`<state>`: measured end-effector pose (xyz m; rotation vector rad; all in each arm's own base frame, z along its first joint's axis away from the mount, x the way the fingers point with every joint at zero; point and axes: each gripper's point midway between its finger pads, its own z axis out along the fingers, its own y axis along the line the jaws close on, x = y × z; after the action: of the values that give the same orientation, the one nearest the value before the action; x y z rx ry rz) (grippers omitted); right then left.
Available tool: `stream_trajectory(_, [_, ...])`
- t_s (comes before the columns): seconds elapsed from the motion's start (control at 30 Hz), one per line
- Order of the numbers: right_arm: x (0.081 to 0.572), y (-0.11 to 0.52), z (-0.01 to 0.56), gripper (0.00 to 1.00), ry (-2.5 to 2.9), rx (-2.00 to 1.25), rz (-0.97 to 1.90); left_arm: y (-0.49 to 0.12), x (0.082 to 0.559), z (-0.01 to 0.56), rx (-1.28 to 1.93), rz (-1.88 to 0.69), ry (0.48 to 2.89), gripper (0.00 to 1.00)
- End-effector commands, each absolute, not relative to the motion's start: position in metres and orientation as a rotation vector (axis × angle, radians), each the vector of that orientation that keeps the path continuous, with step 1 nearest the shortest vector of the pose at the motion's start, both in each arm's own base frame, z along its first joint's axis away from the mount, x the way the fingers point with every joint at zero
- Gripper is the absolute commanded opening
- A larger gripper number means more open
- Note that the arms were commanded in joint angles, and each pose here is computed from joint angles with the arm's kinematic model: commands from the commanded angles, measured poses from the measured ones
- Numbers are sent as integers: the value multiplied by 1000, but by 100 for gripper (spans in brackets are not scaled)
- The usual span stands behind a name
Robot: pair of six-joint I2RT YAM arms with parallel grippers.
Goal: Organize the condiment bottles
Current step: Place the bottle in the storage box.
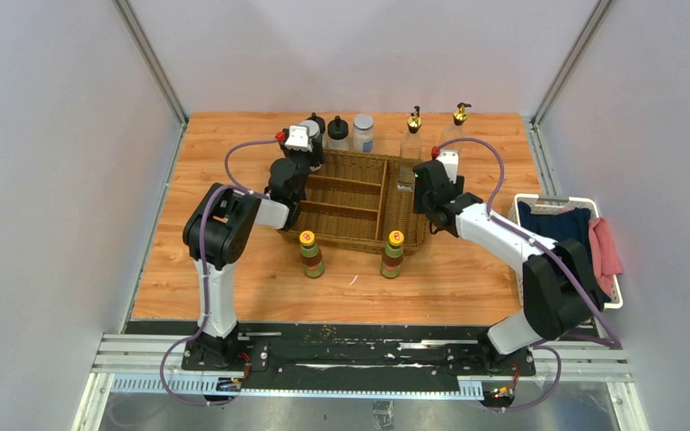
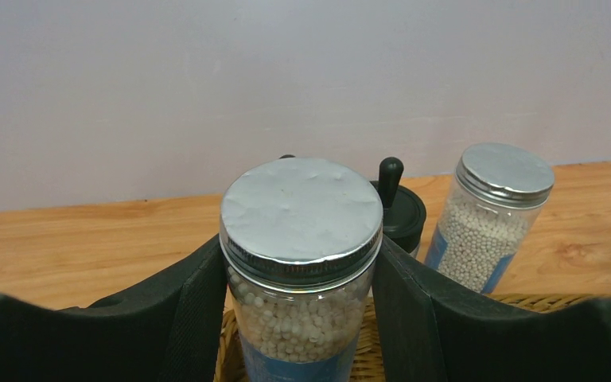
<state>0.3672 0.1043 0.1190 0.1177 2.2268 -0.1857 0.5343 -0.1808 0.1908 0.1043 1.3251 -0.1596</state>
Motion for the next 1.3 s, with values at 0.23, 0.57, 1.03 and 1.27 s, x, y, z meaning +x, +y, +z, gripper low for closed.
stream_trajectory(0.23, [367, 102, 74, 60, 2341, 209, -130, -176, 531, 194, 59, -155, 1284, 18])
stream_trajectory(0.57, [366, 113, 51, 42, 2408, 200, -78, -173, 528, 181, 55, -136, 1324, 21])
stream_trajectory(1.03, [365, 115, 39, 2, 2450, 206, -51, -174, 514, 156, 17, -140, 1416, 37])
stream_trajectory(1.27, [368, 114, 38, 0, 2455, 214, -44, -171, 502, 152, -15, -130, 1450, 43])
